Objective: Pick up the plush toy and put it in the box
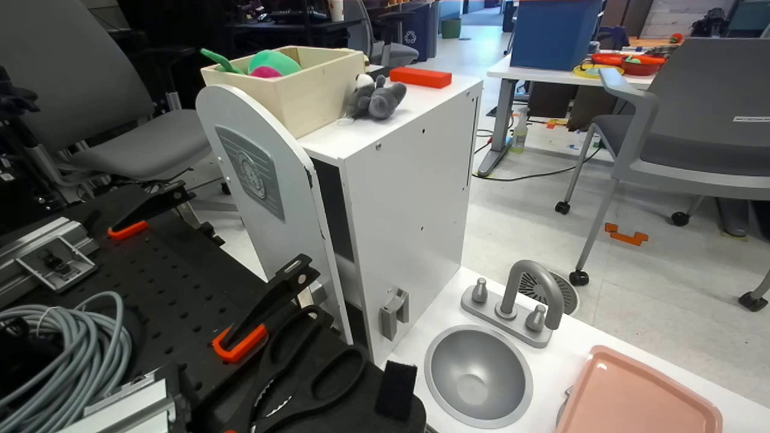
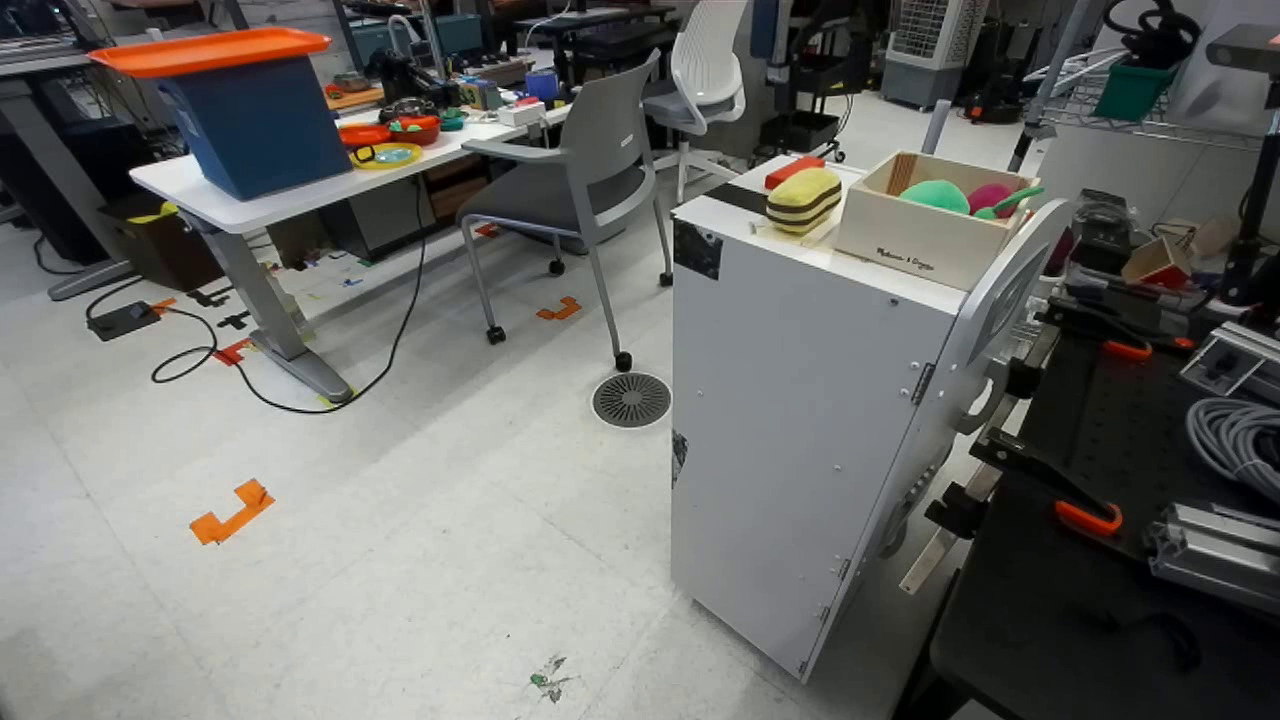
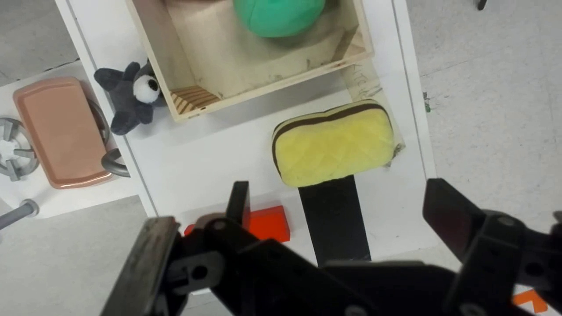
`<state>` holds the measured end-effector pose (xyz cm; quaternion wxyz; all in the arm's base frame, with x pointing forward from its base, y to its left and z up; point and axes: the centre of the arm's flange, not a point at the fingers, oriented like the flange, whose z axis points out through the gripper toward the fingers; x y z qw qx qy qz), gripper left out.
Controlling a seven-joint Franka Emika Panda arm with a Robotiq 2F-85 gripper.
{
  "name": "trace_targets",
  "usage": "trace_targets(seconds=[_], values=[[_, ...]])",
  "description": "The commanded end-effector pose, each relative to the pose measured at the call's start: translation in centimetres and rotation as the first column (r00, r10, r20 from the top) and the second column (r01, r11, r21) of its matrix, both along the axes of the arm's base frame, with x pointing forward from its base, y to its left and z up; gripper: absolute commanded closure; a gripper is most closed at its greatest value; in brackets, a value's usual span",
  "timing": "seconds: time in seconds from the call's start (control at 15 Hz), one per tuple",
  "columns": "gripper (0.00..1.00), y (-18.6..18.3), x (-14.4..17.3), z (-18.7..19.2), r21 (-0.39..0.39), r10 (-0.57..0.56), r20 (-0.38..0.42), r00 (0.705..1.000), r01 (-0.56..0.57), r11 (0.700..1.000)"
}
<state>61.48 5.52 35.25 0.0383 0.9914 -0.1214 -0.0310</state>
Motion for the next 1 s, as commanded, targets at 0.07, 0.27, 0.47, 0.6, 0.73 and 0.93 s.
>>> trace_targets(seconds=[0.07, 0.27, 0.47, 0.6, 0.73, 0.93], values=[[0.00, -1.2, -0.4, -1.2, 0.004, 0.011, -0.049, 0.999, -0.010, 1.000], [0.00, -1.8, 0.0, -2.6, -0.007, 0.000, -0.063, 0.998, -0.001, 1.000], [0.00, -1.9, 0.2, -3.7, -0.011, -0.005, -0.079, 0.997, 0.004, 1.000], [0.00, -1.9, 0.3, -4.3, -0.010, -0.004, -0.087, 0.996, 0.003, 1.000], [0.00, -1.8, 0.6, -4.8, -0.014, -0.009, -0.080, 0.997, 0.008, 1.000], [0.00, -1.6, 0.8, -5.6, -0.014, 0.006, -0.079, 0.997, -0.007, 1.000]])
